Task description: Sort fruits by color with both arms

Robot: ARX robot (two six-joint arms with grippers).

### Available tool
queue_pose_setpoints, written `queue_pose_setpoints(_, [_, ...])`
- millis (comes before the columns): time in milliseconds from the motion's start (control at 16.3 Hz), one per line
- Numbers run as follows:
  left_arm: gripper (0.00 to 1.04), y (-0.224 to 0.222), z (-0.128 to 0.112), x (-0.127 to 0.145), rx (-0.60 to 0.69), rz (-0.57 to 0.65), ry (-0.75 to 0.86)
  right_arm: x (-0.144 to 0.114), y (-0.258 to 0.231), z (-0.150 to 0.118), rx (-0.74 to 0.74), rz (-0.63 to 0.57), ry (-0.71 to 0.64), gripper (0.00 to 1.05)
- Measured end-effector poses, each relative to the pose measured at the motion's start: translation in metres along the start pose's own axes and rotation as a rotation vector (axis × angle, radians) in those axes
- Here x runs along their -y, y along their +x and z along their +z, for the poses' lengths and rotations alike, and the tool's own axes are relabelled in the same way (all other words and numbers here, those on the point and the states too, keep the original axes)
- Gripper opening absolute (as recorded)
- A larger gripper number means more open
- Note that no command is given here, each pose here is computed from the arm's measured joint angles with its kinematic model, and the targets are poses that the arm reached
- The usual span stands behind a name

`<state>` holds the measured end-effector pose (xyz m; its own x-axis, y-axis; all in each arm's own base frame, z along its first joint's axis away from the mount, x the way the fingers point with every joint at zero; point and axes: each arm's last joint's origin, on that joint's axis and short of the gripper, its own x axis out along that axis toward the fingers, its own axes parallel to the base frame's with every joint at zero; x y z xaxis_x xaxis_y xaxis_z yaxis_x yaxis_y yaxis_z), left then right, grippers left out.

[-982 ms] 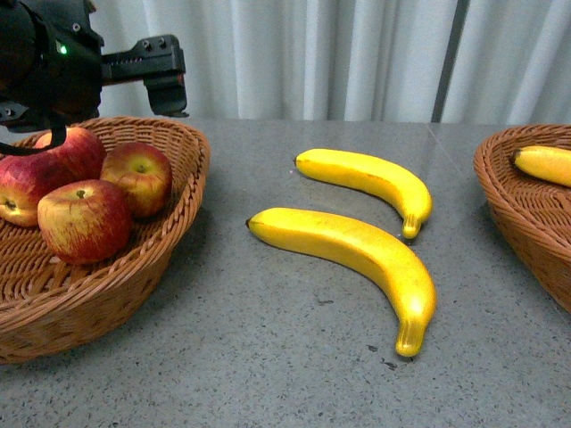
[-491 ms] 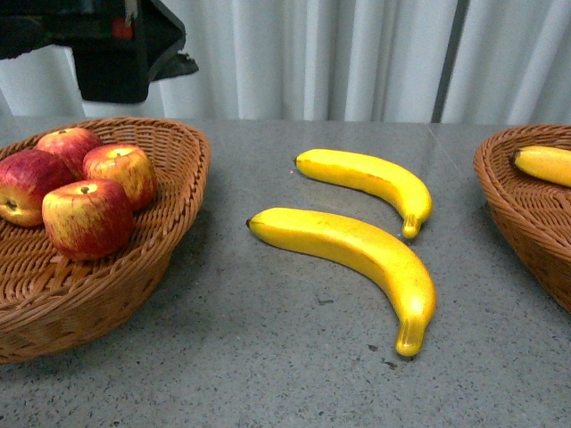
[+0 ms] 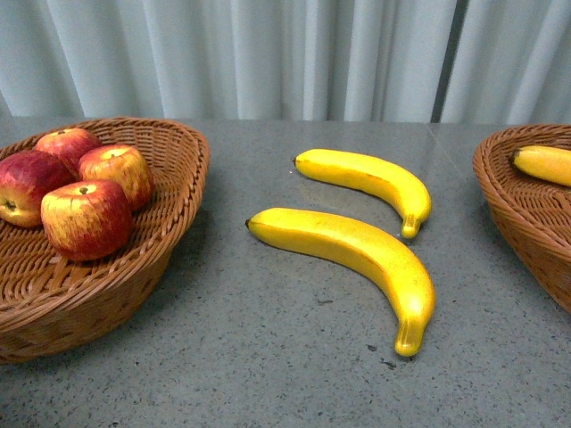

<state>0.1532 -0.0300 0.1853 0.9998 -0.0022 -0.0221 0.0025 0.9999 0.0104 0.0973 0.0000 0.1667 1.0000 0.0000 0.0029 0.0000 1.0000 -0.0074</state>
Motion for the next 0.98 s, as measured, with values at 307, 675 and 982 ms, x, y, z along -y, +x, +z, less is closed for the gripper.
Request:
queue_pose_setpoints(307, [0.02, -0.026, -0.017, -0.031, 0.024, 0.029, -0.011, 0.000, 0.000, 0.000, -0.001, 0.000, 0.000, 0.98])
queue_pose_setpoints(675, [0.02, -0.035, -0.016, -0.030, 0.036, 0.001, -0.010, 0.000, 0.000, 0.000, 0.000, 0.000, 0.000, 0.98])
queue_pose_setpoints(982, [0.02, -0.037, -0.016, -0.030, 0.035, 0.001, -0.010, 0.000, 0.000, 0.000, 0.000, 0.000, 0.000, 0.98])
